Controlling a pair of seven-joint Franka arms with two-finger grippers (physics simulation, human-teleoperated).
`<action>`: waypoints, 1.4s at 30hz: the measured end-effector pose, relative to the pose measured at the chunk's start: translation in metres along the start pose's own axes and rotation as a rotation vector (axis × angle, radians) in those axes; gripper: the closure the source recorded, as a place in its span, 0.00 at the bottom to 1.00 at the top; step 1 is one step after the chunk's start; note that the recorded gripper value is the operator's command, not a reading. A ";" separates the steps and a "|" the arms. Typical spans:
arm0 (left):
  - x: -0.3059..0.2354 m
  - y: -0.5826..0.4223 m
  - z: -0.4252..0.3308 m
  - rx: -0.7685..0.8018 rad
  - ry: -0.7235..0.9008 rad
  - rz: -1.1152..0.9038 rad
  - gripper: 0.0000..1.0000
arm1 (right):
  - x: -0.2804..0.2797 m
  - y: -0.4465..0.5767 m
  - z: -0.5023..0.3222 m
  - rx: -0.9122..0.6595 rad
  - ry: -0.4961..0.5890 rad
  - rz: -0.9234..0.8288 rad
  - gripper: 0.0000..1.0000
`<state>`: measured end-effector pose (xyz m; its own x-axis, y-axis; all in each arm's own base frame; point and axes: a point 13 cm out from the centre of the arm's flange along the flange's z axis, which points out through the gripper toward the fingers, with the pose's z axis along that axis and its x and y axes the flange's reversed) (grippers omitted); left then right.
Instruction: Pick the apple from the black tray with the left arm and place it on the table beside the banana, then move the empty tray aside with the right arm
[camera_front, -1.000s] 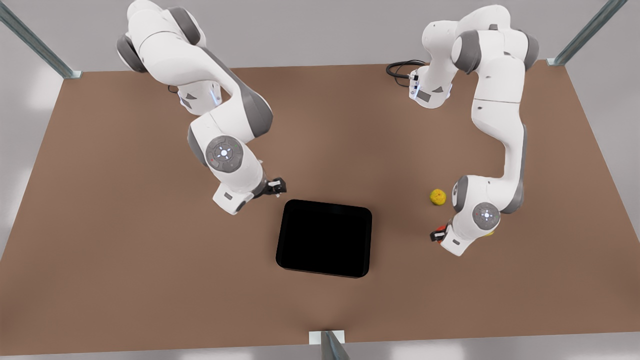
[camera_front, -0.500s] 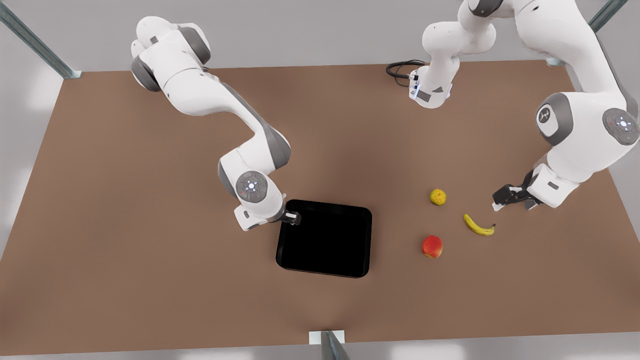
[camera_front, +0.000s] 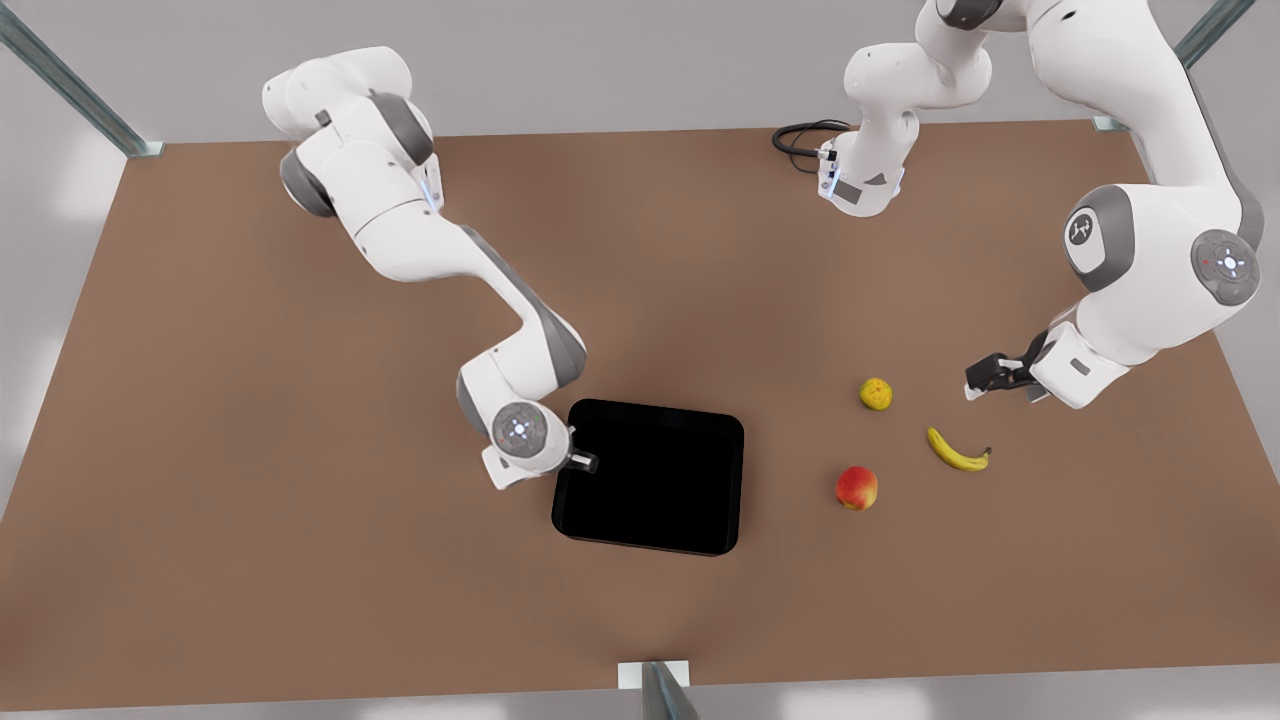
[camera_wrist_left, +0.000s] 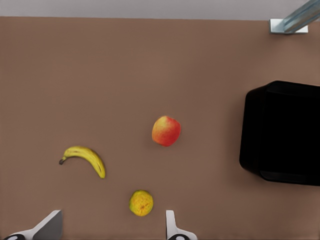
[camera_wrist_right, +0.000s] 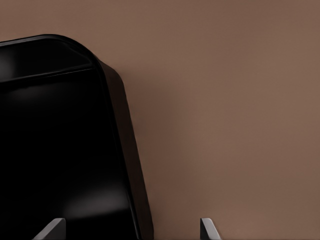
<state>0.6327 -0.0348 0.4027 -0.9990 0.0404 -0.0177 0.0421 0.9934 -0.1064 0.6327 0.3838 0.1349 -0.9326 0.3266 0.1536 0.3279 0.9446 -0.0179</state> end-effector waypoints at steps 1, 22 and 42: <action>0.000 0.000 0.000 0.000 0.002 0.002 0.00 | 0.003 0.001 0.006 0.002 0.006 -0.008 0.00; 0.003 0.001 0.003 0.000 0.015 0.027 0.00 | 0.011 0.005 0.052 -0.038 0.080 -0.117 0.67; 0.006 0.005 0.000 -0.002 0.017 0.031 0.00 | 0.016 0.001 -0.056 -0.098 0.057 -0.209 0.90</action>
<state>0.6273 -0.0301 0.4021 -0.9973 0.0730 -0.0040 0.0730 0.9919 -0.1037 0.6268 0.3884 0.1930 -0.9726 0.1194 0.1995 0.1443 0.9828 0.1153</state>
